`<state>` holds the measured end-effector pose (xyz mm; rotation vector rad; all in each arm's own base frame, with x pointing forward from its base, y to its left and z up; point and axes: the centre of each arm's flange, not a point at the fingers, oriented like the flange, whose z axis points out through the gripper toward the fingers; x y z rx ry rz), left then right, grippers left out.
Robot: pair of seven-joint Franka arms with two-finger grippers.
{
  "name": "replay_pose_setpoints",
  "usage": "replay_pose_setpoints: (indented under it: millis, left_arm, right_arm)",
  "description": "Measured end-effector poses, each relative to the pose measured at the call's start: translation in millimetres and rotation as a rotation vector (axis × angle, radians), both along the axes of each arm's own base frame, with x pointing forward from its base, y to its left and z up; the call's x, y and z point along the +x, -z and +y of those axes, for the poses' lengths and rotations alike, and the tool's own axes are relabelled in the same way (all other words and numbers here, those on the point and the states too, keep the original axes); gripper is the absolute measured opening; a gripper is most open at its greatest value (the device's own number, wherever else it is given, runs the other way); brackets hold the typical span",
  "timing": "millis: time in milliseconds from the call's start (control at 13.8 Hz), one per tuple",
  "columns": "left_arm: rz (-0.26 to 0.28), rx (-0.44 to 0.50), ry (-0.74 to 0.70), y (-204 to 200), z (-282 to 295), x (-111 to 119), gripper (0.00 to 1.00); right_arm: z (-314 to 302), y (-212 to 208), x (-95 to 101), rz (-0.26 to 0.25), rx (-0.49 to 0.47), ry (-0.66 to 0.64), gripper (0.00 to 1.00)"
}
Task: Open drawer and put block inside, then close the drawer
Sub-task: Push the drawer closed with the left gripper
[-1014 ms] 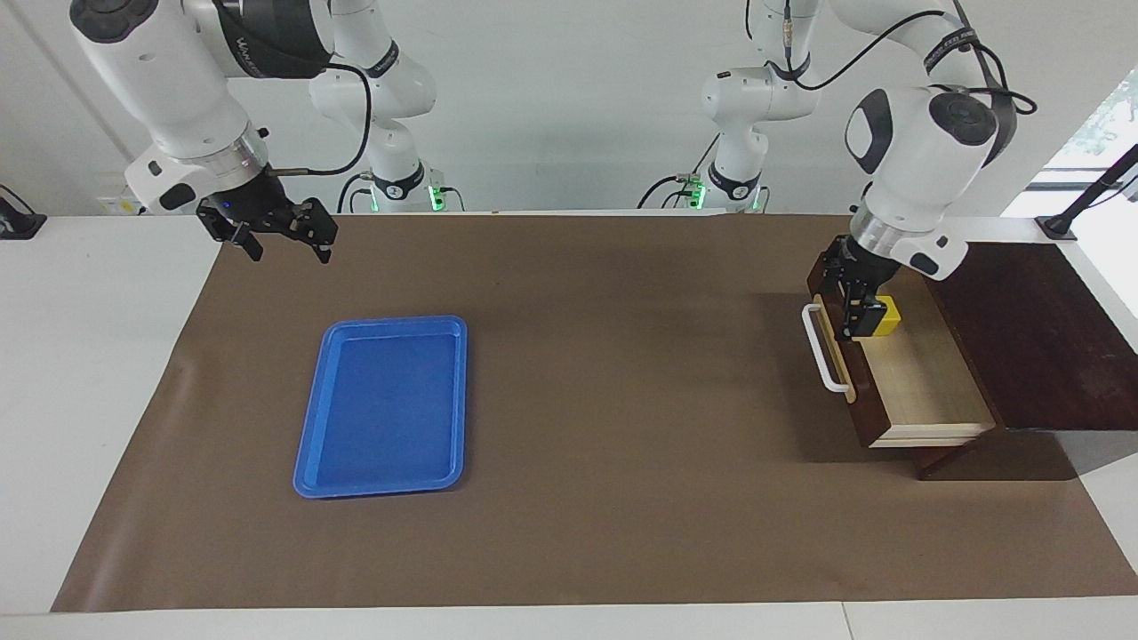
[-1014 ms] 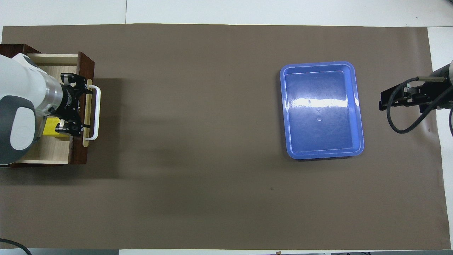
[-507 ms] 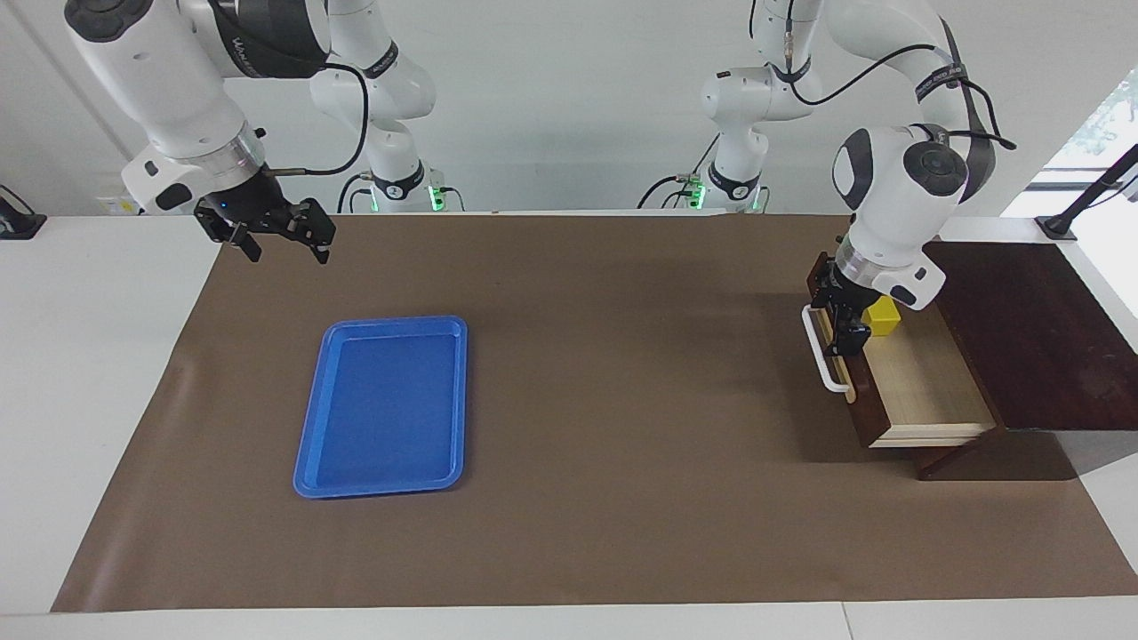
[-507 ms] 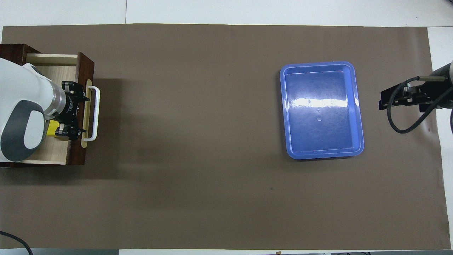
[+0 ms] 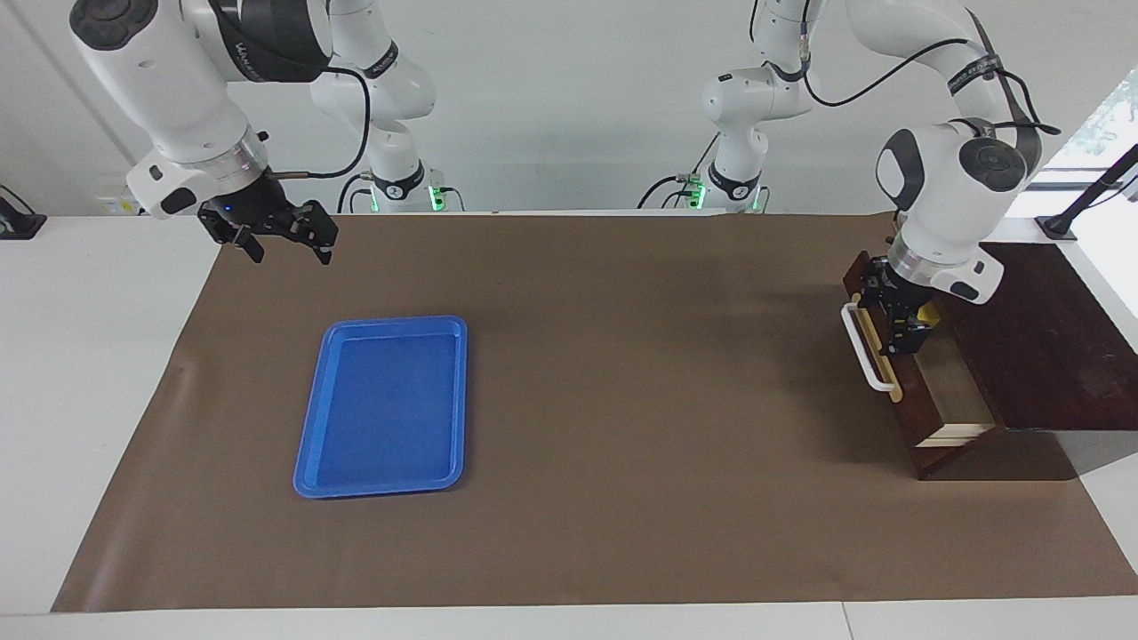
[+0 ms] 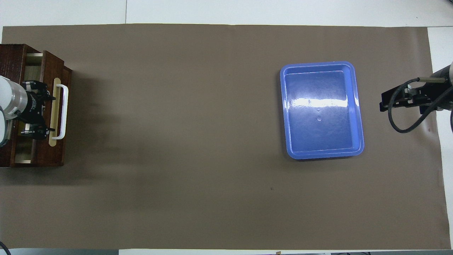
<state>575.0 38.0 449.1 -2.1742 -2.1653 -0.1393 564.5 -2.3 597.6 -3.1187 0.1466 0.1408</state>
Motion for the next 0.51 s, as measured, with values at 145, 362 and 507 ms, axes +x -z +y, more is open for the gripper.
replay_pose_setpoints:
  millis: [145,362,507]
  left_arm:
    - [0.003,0.007,0.007,0,17,-1,1.00]
    - [0.005,0.008,0.011,-1,33,-3,1.00]
    - [0.003,0.012,0.039,-4,30,-2,1.00]
  right_arm:
    - [-7,0,-0.2,0.001,0.000,0.013,1.00]
    - [-7,1,-2.5,0.017,0.000,0.011,1.00]
    - [-6,0,-3.0,0.018,-0.001,-0.021,1.00]
